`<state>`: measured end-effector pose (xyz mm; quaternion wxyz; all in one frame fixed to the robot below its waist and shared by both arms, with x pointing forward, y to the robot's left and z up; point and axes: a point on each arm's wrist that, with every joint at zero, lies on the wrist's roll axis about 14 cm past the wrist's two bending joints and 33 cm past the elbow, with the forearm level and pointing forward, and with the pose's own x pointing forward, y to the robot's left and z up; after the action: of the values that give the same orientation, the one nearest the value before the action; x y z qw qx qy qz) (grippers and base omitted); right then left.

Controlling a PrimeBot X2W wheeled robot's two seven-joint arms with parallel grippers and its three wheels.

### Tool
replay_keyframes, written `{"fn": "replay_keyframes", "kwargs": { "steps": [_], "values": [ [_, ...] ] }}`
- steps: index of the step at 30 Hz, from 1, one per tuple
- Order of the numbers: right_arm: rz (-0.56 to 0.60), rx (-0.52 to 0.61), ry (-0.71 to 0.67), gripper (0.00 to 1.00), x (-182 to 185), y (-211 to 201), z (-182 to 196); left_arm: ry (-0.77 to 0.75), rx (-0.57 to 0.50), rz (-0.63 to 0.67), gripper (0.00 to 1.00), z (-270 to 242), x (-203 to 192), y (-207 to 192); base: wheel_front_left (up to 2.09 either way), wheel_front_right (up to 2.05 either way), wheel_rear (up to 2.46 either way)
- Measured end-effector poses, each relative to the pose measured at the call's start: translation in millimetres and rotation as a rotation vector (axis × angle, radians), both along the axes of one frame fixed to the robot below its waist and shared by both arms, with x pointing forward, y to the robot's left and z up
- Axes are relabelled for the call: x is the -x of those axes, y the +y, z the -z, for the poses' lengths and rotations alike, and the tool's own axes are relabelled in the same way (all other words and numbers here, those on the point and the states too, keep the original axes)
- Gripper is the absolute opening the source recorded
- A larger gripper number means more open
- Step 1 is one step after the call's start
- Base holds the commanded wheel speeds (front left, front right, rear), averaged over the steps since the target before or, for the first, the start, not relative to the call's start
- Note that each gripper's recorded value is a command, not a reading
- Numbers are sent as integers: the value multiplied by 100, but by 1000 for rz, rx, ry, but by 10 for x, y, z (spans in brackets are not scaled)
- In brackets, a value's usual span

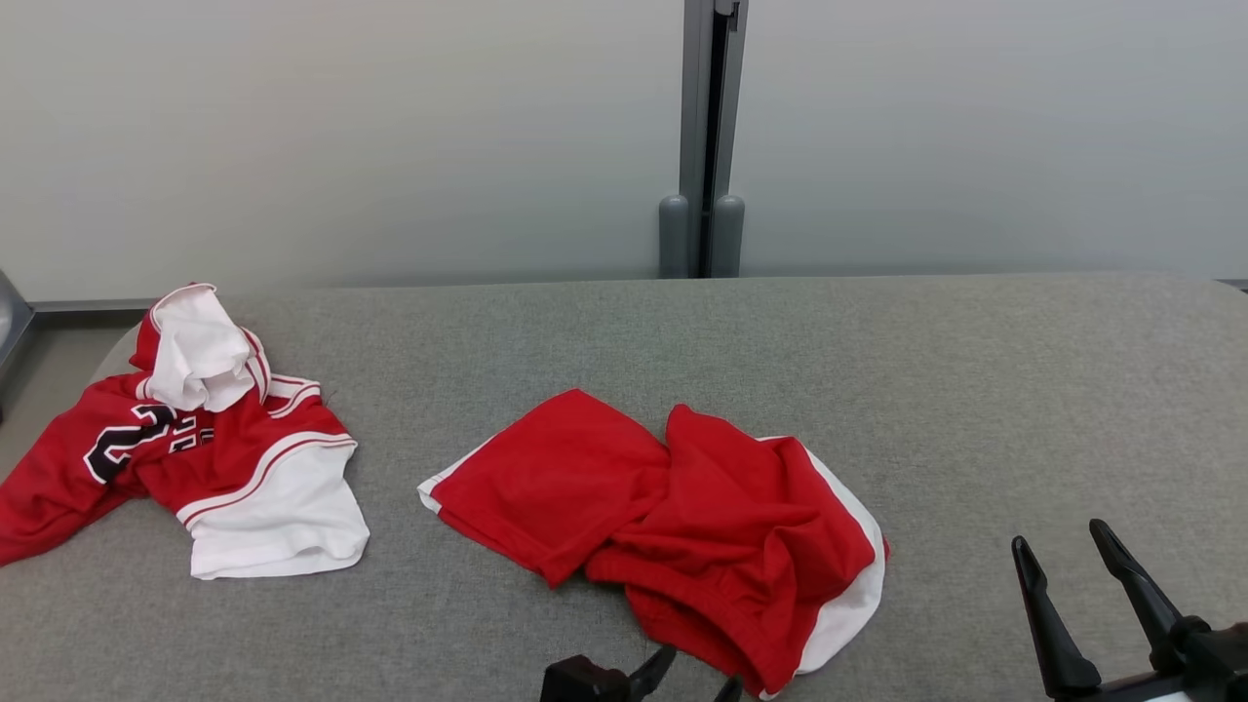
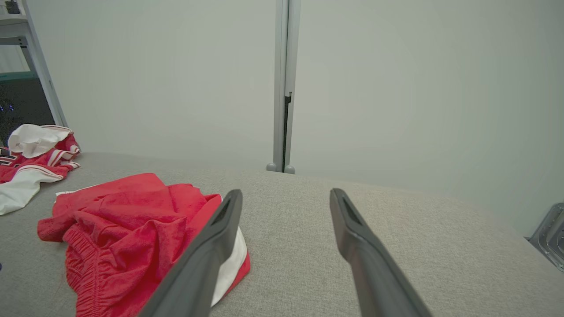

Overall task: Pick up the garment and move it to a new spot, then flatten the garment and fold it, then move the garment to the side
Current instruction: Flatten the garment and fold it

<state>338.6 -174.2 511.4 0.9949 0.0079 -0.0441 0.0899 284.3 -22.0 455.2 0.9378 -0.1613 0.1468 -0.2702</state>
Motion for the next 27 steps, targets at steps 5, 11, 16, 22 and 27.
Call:
{"fn": "replay_keyframes", "kwargs": {
  "steps": [5,11,16,22,27],
  "values": [
    [-19,3,28,100,-62,33,81,105,13,100,100,112,78,-263,0,0,0],
    [-27,7,54,100,-114,30,157,170,-18,150,100,255,116,-394,0,0,0],
    [-38,7,63,100,-269,18,184,200,-18,182,100,295,7,-526,0,0,0],
    [-21,6,85,100,-366,-71,255,226,-24,220,70,382,-64,-624,0,0,0],
    [0,3,91,100,-349,-137,269,226,-13,230,0,370,-108,-660,0,0,0]
  ]
}}
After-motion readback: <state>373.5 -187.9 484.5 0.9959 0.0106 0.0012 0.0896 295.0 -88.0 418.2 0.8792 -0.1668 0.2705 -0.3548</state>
